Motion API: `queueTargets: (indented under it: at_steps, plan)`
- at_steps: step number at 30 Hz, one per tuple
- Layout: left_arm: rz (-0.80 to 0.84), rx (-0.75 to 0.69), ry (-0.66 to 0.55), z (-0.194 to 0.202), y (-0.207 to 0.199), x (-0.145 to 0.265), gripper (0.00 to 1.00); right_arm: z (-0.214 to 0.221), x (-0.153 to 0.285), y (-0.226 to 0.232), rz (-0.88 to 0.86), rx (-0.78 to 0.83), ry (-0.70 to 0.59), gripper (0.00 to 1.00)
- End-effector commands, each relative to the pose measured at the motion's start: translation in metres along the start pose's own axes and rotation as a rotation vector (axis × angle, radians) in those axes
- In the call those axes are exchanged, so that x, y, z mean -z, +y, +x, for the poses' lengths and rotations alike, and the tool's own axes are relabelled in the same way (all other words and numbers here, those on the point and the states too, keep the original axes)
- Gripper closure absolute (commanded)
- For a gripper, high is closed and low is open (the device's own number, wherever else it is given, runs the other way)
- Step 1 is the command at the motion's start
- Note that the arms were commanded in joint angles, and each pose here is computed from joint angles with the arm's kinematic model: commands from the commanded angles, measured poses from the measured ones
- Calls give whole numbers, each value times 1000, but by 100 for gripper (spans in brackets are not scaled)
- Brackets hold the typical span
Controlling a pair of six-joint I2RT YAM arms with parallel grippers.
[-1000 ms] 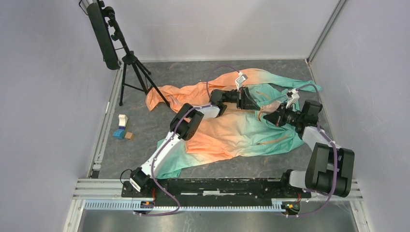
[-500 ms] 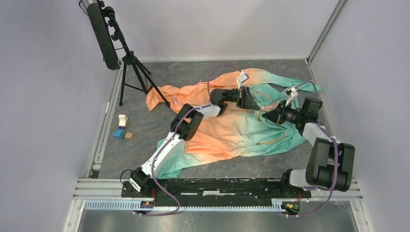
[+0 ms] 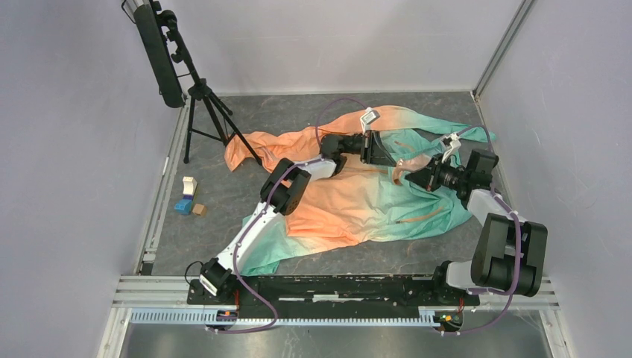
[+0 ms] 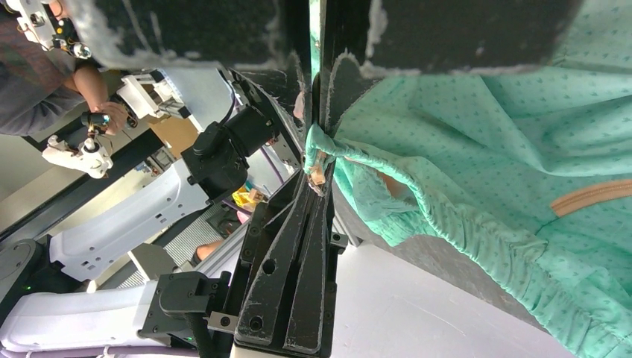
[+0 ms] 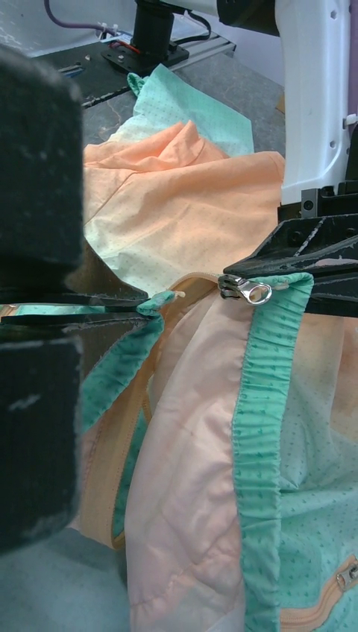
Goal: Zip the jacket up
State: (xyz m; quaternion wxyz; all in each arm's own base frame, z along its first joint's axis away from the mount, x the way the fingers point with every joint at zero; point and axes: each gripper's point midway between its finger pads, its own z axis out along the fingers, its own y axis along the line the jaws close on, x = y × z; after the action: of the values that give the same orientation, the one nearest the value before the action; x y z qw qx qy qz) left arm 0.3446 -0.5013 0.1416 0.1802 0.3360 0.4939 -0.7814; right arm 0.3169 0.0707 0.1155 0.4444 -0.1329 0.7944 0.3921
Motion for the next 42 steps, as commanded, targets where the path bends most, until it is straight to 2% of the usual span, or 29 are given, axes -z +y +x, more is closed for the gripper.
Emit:
queueTargets:
  at_steps: [1,11,42]
  plan:
    - [46,-69,16,-2,-13,-2,98,-28,2,2,-10,59,-48,100]
    - [52,-52,31,8,-11,-6,98,-32,-2,-1,-19,38,-56,100]
    - [40,-48,-1,3,-6,0,98,-31,-3,7,-39,61,-50,100]
